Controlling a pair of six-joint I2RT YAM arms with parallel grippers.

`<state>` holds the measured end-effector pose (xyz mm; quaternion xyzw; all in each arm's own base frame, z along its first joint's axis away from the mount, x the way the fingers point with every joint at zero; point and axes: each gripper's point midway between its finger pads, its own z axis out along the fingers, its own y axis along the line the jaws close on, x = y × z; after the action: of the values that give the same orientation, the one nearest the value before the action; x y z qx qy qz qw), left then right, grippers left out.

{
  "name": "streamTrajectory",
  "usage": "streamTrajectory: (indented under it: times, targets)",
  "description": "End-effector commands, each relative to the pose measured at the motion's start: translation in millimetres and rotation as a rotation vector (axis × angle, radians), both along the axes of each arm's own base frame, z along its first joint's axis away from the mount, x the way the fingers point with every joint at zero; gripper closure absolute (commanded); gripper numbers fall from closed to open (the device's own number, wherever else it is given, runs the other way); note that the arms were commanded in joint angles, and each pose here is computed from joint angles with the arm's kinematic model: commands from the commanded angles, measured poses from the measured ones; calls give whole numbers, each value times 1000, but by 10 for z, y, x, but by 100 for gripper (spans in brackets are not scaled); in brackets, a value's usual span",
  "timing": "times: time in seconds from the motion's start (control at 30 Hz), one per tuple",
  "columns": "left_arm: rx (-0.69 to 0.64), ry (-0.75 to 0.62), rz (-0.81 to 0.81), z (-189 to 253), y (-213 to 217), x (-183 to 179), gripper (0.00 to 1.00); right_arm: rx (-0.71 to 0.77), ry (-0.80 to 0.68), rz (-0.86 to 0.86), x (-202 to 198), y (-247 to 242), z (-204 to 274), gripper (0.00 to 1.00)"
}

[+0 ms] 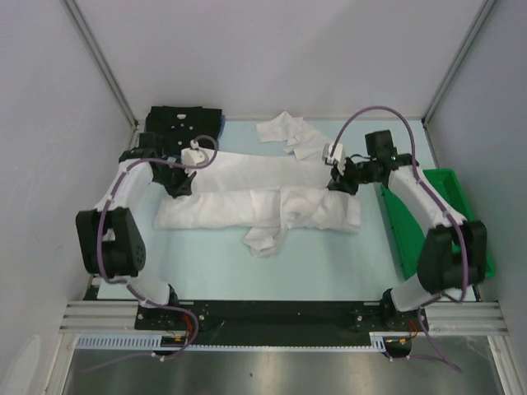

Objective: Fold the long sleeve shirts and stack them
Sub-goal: Flatten the shirt out

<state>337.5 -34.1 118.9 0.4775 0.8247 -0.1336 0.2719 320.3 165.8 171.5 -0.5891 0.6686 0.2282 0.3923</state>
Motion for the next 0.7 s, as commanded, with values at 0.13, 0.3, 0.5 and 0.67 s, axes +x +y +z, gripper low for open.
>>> streamTrajectory:
  times: [0.13, 0.3, 0.5, 0.67]
  targets:
    - [-24, -4, 376, -243, 242, 1094, 86, 7, 245, -291, 1183, -176, -683, 100]
    - [-241, -30, 33, 330, -534, 567, 34, 51, 317, -321, 1268, -152, -770, 100]
    - [-209, 56, -346, 50, -1394, -498, 17, 79, 351, -314, 1202, -30, -750, 100]
    - [-233, 87, -443, -118, -1809, -854, 1, 79, 341, -313, 1197, -20, -679, 100]
